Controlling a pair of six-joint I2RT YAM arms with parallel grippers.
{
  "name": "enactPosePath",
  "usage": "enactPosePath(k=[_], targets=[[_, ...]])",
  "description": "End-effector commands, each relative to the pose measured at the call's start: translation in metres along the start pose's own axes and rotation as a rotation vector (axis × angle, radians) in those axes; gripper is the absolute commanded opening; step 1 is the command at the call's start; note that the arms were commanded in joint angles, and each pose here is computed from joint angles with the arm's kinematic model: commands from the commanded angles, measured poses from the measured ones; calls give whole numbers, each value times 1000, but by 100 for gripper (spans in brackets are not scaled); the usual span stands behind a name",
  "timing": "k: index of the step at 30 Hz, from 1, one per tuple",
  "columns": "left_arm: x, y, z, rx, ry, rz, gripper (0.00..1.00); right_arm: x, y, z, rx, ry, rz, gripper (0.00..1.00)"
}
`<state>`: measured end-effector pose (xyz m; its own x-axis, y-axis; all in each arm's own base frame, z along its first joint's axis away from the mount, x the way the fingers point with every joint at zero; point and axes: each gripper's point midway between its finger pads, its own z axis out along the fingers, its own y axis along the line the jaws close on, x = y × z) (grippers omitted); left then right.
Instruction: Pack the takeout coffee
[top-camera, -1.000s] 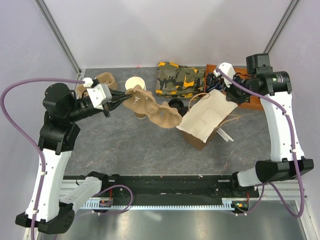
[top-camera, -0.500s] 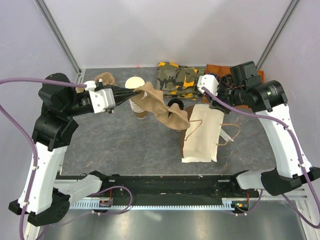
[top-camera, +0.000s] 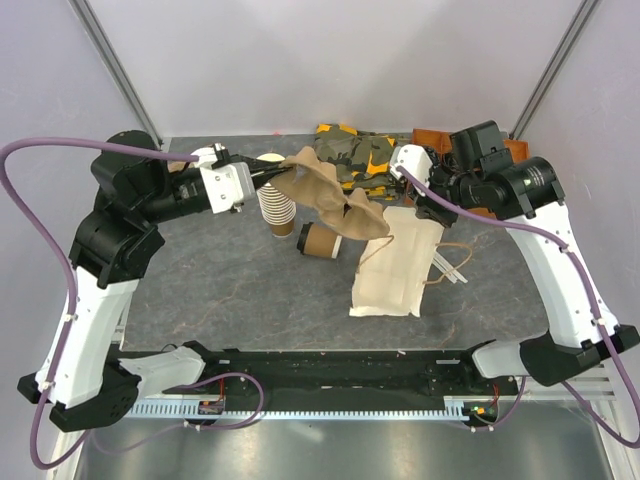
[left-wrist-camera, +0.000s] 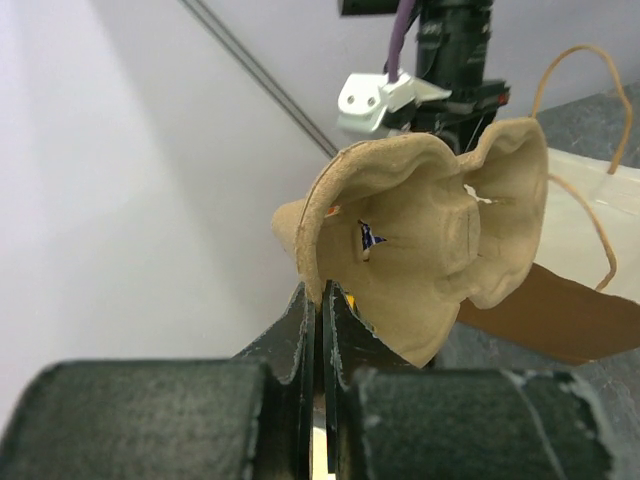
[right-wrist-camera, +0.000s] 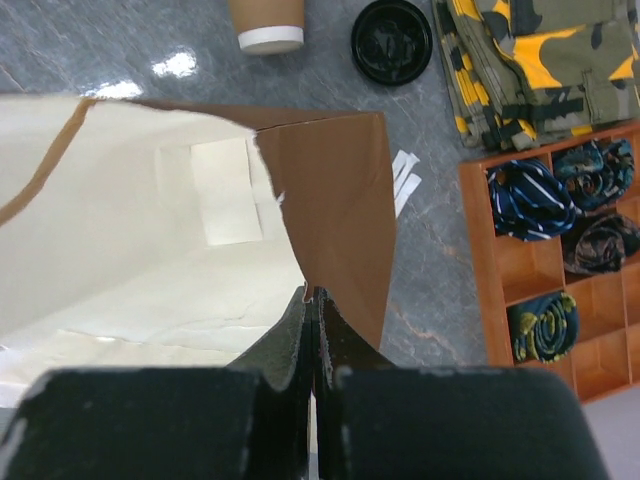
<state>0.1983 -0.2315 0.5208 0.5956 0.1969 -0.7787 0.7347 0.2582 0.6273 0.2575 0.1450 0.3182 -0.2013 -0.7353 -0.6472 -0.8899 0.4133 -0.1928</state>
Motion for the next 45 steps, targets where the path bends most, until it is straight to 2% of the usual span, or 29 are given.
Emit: enactPosePath(k=[1, 5, 11, 15, 20, 21, 22, 23, 24, 25, 28, 31, 33, 35, 36, 41, 45], targets=[[11, 4, 0, -45, 31, -17, 2, 33, 20, -13, -15, 121, 48, 0], [-5, 23, 5, -93, -8, -16, 2, 33, 28, -6, -67, 112, 74, 0], [-17, 28, 21, -45, -36, 40, 2, 34, 24, 5, -72, 120, 85, 0], [2, 35, 28, -96, 20, -56, 2, 55, 15, 16, -40, 189, 98, 0], [30, 33, 18, -185, 75, -227, 2, 49, -27, 8, 54, 146, 193, 22], [37, 34, 17, -200, 89, -266, 2, 44, -35, 3, 76, 128, 191, 28], [45, 34, 15, -204, 104, -309, 2, 46, -40, 5, 74, 132, 196, 40], [61, 37, 9, -229, 136, -381, 2, 49, -47, 3, 86, 136, 198, 44], [64, 34, 5, -219, 137, -409, 2, 49, -53, 3, 93, 136, 201, 48], [76, 32, 2, -223, 156, -442, 2, 48, -54, 2, 91, 130, 205, 58], [88, 30, -11, -250, 183, -464, 2, 45, -64, -5, 105, 96, 224, 69], [102, 29, -32, -248, 213, -536, 2, 23, -69, -17, 119, 11, 235, 78], [127, 25, -57, -268, 289, -618, 2, 5, -71, -25, 122, -53, 247, 81], [151, 15, -84, -285, 374, -617, 2, -7, -72, -29, 127, -94, 261, 88], [165, 0, -96, -280, 422, -660, 2, -17, -76, -34, 143, -139, 277, 91], [245, -54, -158, -318, 609, -798, 2, -38, -78, -33, 131, -233, 328, 98], [299, -80, -181, -340, 674, -944, 2, -49, -79, -25, 91, -277, 370, 98]])
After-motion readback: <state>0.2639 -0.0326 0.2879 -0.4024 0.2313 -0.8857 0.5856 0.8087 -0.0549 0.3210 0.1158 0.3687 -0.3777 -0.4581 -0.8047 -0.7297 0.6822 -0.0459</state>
